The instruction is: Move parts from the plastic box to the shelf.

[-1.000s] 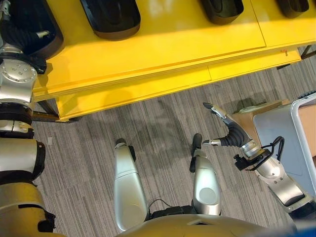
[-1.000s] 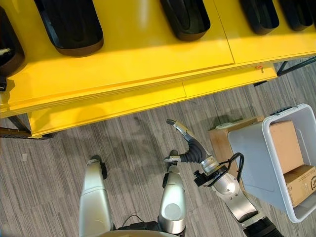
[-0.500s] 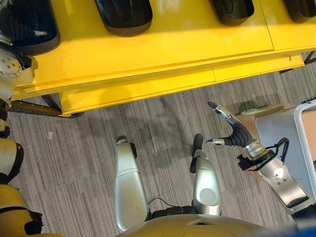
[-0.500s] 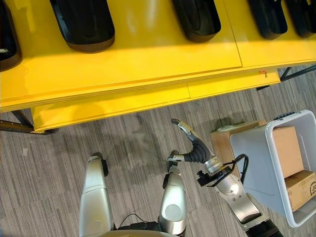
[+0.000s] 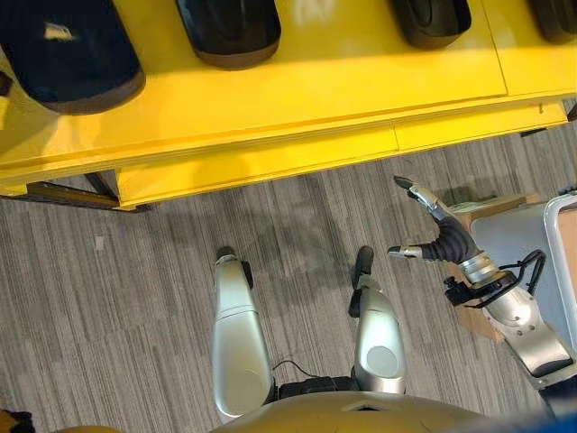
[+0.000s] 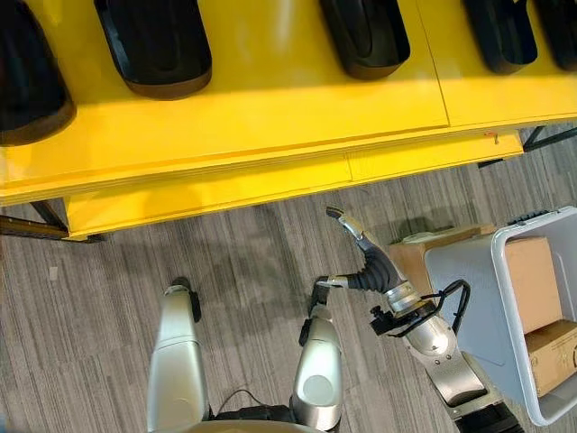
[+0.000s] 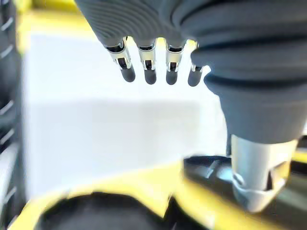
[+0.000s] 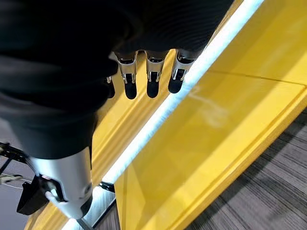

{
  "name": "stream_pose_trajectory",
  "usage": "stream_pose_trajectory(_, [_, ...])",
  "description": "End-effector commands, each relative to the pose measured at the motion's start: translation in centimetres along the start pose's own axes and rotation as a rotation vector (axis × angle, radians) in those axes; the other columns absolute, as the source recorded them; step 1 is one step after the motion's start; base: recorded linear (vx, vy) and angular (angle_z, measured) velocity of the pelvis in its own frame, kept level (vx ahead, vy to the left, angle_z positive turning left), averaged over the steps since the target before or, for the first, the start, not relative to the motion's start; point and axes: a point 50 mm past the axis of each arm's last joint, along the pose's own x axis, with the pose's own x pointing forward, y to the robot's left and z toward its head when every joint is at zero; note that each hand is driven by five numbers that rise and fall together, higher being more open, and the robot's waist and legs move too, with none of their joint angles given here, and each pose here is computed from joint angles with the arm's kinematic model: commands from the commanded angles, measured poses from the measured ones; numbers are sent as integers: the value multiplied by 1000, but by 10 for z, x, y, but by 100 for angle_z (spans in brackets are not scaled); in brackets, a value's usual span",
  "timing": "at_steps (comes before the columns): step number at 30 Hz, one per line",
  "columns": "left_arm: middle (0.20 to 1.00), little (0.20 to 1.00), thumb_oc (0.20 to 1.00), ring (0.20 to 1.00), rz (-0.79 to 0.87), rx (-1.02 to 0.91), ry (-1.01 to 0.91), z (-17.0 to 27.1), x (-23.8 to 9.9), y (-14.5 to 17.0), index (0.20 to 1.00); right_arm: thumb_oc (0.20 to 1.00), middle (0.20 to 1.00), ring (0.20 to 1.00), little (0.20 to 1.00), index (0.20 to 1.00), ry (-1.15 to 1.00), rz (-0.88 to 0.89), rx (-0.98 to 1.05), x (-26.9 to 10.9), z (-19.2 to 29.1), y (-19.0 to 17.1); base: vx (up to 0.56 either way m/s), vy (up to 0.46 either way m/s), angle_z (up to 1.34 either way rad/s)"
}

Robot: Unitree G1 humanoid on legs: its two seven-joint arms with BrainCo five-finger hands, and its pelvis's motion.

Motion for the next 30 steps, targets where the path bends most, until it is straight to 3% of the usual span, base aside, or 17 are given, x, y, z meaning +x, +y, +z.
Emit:
stream_pose_trajectory(1, [1000,1000,1000,1000,90,60,2,-7,-2,15,1000,1000,1000,1000,1000,1000,-21,-64,-85,-11,4,-27,33,-3,8])
stream_pose_trajectory(4, [1000,1000,1000,1000,118,146,-77,-1,-2,34,1000,1000,1000,1000,1000,1000,-4,-72,-87,-15,2,-29,3,5,7])
stream_pose_trajectory(10, [1000,1000,1000,1000,129,162,-98,1,-6,42,1000,1000,1000,1000,1000,1000,19,-94,-87,-19,0,-31,11,-3,3])
stream_pose_trajectory(14, [1000,1000,1000,1000,155,44,-126,14,-14,40,1000,1000,1000,1000,1000,1000,49,-115,-92,-22,-5,-32,1,0,1])
stream_pose_trajectory(23, [1000,1000,1000,1000,183,-463,-86,47,-64,7,1000,1000,1000,1000,1000,1000,52,-133,-83,-16,-6,-31,3,-4,0])
stream_pose_trajectory(30, [1000,1000,1000,1000,152,-754,-84,103,-100,-25,1000,1000,1000,1000,1000,1000,66,-146,-62,-14,-10,-25,46,-42,5])
